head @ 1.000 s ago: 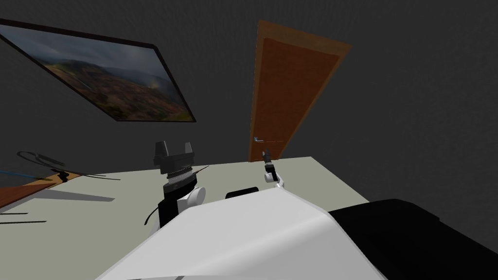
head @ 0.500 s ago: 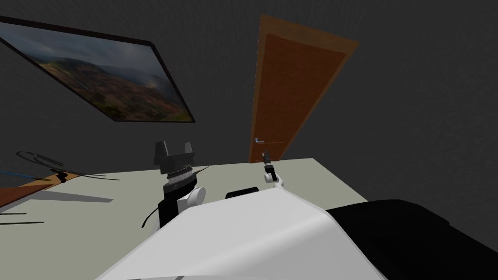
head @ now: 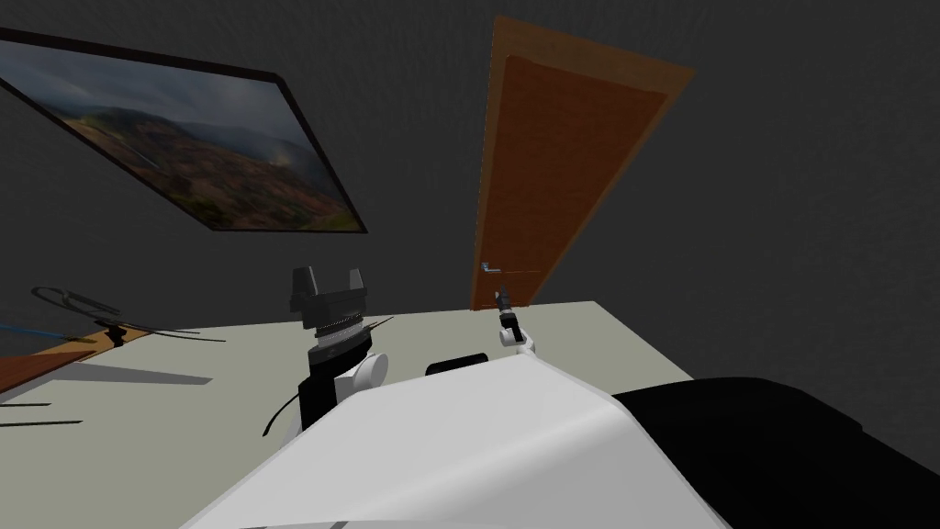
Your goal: Pull the door open
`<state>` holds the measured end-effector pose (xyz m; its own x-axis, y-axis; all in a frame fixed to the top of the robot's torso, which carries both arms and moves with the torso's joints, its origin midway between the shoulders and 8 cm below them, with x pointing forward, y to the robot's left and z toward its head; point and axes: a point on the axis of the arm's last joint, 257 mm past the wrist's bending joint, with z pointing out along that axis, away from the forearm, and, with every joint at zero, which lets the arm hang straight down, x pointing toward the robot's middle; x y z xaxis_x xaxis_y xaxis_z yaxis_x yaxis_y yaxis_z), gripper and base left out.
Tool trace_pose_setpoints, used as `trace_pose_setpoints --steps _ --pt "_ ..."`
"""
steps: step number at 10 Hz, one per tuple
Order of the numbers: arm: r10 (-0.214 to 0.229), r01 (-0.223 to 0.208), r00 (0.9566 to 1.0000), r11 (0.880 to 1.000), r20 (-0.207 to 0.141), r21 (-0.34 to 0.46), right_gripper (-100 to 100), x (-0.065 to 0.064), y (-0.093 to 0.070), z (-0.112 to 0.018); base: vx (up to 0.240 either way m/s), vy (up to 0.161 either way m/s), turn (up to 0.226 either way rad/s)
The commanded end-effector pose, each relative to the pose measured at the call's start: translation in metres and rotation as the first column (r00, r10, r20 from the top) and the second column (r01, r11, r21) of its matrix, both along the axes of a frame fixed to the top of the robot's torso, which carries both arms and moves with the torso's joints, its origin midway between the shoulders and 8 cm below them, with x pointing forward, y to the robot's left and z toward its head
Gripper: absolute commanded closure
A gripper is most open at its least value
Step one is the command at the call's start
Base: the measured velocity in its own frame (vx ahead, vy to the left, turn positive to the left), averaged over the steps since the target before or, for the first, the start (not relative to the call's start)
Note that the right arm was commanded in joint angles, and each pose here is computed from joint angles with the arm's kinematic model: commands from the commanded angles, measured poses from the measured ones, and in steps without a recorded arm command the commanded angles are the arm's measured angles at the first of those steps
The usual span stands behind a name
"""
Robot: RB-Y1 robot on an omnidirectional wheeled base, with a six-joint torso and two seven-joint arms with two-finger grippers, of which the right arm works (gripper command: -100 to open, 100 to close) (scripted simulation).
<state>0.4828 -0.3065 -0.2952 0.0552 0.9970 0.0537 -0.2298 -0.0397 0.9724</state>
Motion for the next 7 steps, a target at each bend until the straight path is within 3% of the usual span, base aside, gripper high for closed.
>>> trace_pose_setpoints --steps 1,2,7 --pt "-0.003 0.003 0.9998 1.000 -0.021 -0.002 -100 0.001 -0.002 -0.010 0.061 -0.010 0.014" --pt "-0.003 0.003 0.9998 1.000 -0.021 -0.002 -100 0.001 -0.002 -0.011 0.045 -0.012 0.010" --pt "-0.014 0.013 0.9957 1.000 -0.091 -0.013 -100 0.003 -0.011 -0.042 0.085 -0.022 0.023"
